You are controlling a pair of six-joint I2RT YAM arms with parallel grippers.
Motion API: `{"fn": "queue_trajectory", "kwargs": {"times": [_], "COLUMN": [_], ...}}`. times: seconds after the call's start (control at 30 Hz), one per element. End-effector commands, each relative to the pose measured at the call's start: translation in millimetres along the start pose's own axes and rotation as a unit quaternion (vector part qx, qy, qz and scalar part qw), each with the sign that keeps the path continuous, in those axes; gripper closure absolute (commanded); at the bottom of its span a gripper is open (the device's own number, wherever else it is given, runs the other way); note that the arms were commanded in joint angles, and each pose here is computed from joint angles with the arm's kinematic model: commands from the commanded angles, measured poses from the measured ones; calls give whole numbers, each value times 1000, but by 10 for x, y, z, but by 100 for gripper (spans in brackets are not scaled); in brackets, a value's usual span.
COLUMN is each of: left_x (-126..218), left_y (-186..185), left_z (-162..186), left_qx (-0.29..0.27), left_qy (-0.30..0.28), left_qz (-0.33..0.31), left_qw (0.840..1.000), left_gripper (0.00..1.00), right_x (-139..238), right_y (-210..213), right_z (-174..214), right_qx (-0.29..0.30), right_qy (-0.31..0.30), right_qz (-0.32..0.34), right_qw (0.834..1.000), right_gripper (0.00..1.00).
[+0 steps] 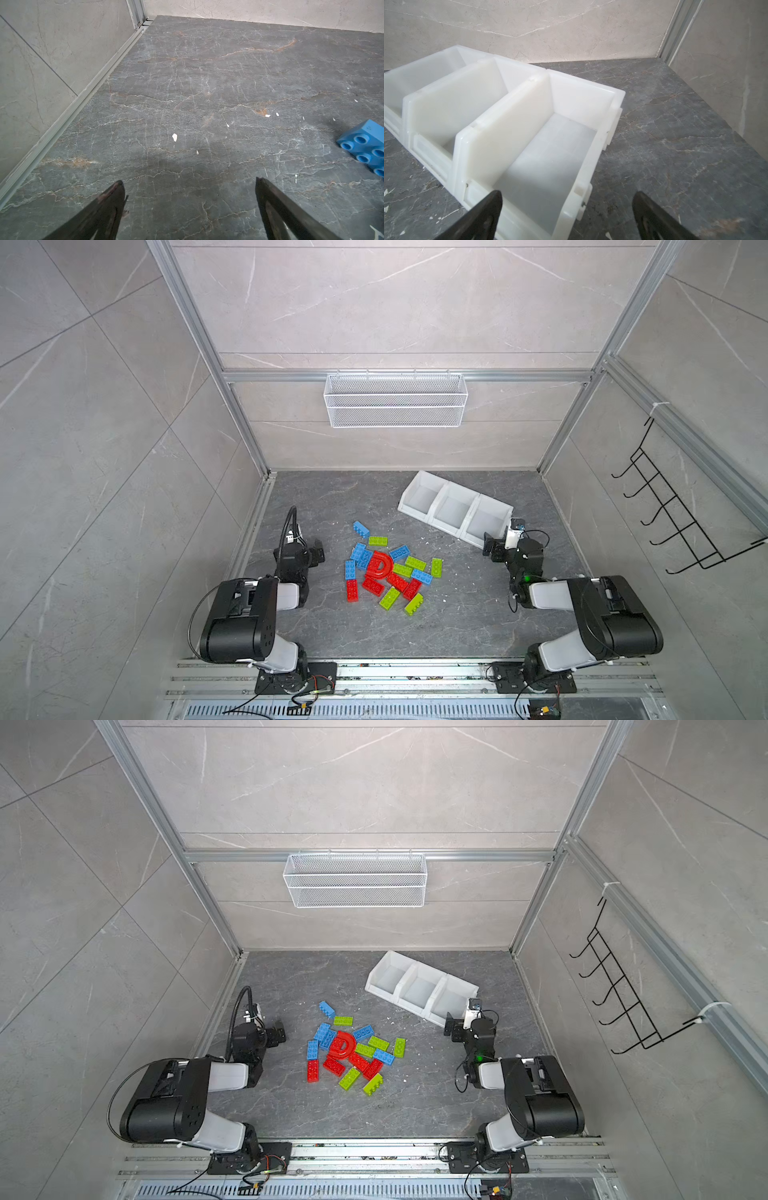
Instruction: Sort the legos into containers by color
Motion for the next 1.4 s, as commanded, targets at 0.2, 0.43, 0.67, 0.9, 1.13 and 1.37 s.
{"fn": "queue_trajectory", "kwargs": {"times": [0.2,0.43,0.67,0.9,1.13,1.37], "left_x": [-26,-26,-27,-27,30,622], "left_y": [21,20,21,19,1,-223], "left_z": [-187,-196,-194,-192,-297,-1142], "left_qx": [-2,-2,-2,-2,-10,101], "left_qy": [-34,-35,-35,-34,-36,-1], "left_qz": [-9,-9,-9,-9,-8,46], "left_qw": [999,999,999,999,999,994], "left_gripper": [0,0,0,0,0,0], "right_x": [-37,-40,-43,-45,12,423], "right_y": [8,8,12,7,-53,337], "right_z": [-73,-75,-74,-76,-305,-1047], "right_qx": [10,9,9,9,3,-101], "right_qy": [-11,-11,-10,-9,10,91], "right_qz": [-5,-5,-6,-5,22,-55], "right_qw": [1000,1000,1000,1000,1000,989], "right_gripper": [0,0,0,0,4,22]}}
Point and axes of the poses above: each gripper's point midway between its finger pads, its own x axis back along the fingers, its own y axis along the line the jaws close on, z = x × y, the point moved 5 cm from there along x, back along the fingers, and after that the axes turned 2 degrees about x, right-handed, at the moved point
